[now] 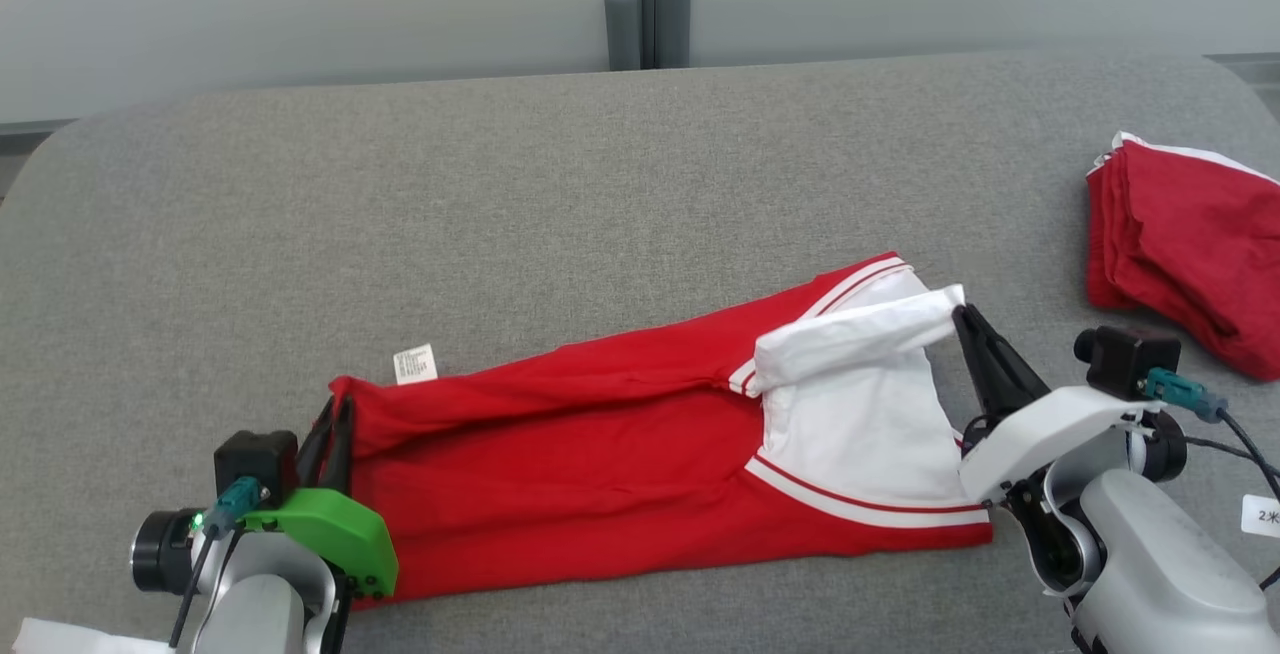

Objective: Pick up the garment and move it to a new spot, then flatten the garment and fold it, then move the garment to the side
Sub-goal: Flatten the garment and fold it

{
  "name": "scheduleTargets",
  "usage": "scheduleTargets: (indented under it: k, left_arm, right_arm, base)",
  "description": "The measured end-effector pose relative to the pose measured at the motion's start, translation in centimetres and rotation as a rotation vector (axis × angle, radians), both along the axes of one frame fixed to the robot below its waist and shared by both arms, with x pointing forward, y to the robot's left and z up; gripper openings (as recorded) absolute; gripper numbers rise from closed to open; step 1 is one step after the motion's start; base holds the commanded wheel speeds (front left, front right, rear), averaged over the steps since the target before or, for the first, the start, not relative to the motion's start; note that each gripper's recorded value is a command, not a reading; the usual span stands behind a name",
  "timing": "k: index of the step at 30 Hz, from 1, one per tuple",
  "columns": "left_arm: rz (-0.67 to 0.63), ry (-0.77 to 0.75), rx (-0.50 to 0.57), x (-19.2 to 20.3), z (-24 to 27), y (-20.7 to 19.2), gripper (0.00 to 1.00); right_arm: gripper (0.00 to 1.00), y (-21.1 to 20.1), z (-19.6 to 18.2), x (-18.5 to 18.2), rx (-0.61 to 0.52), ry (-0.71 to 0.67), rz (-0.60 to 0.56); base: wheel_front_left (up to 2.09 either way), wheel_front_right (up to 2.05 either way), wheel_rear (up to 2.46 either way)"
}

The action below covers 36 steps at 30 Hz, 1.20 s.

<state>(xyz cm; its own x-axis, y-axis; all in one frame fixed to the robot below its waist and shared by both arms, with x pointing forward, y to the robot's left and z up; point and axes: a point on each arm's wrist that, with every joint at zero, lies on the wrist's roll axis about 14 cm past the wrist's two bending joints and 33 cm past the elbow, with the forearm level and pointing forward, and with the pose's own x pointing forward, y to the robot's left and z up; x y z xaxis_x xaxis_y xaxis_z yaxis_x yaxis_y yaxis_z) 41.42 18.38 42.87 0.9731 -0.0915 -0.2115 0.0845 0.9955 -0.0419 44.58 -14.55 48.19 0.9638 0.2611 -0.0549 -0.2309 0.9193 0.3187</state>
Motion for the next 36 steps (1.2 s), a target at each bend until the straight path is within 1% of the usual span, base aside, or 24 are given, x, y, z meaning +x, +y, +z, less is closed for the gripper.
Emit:
scheduleTargets:
  k: [8,9,10,11,14,19,21,23,27,30,36]
  left_arm:
    - [0.012,0.049,-0.013,-2.5,-1.7,0.0,0.01]
    - [0.016,0.063,-0.015,-2.9,-2.1,0.0,0.41]
    - [0.025,0.079,-0.016,-3.3,-2.6,0.2,1.00]
    - [0.042,0.087,-0.015,-3.7,-2.8,0.5,1.00]
    - [0.072,0.092,-0.012,-4.4,-3.1,1.0,1.00]
    - [0.172,0.055,-0.019,-5.6,-2.4,3.1,1.00]
    - [0.194,0.059,-0.025,-6.4,-2.6,3.4,1.00]
    - [0.202,0.061,-0.023,-6.9,-2.8,3.6,1.00]
    - [0.210,0.054,-0.021,-7.1,-2.6,3.8,1.00]
    - [0.214,0.053,-0.025,-7.2,-2.6,3.8,1.00]
    - [0.225,0.056,-0.034,-7.1,-2.7,4.1,1.00]
  right_arm:
    - [0.00,-0.6,-2.1,-2.5,0.017,0.065,-0.032]
    - [0.00,-0.6,-2.9,-3.0,0.015,0.089,-0.033]
    - [0.74,-0.8,-3.7,-3.5,0.008,0.120,-0.036]
    - [1.00,-0.9,-4.4,-4.0,0.000,0.143,-0.039]
    - [1.00,-1.6,-4.5,-4.1,0.008,0.147,-0.063]
    - [1.00,-3.9,-2.3,-3.0,0.024,0.075,-0.126]
    - [1.00,-4.0,-1.6,-2.6,0.022,0.051,-0.132]
    - [1.00,-3.1,-1.7,-2.6,0.011,0.047,-0.112]
    - [1.00,-0.8,-2.8,-2.4,-0.012,0.079,-0.055]
    - [1.00,0.7,-4.3,-2.2,-0.029,0.137,-0.015]
    - [1.00,1.5,-7.5,-1.8,-0.088,0.240,0.013]
  base:
    - [0.00,0.00,0.00]
    - [0.00,0.00,0.00]
    - [0.00,0.00,0.00]
    - [0.00,0.00,0.00]
    - [0.00,0.00,0.00]
    - [0.00,0.00,0.00]
    - [0.00,0.00,0.00]
    - [0.00,0.00,0.00]
    - [0.00,0.00,0.00]
    - [0.00,0.00,0.00]
    - [0.00,0.00,0.00]
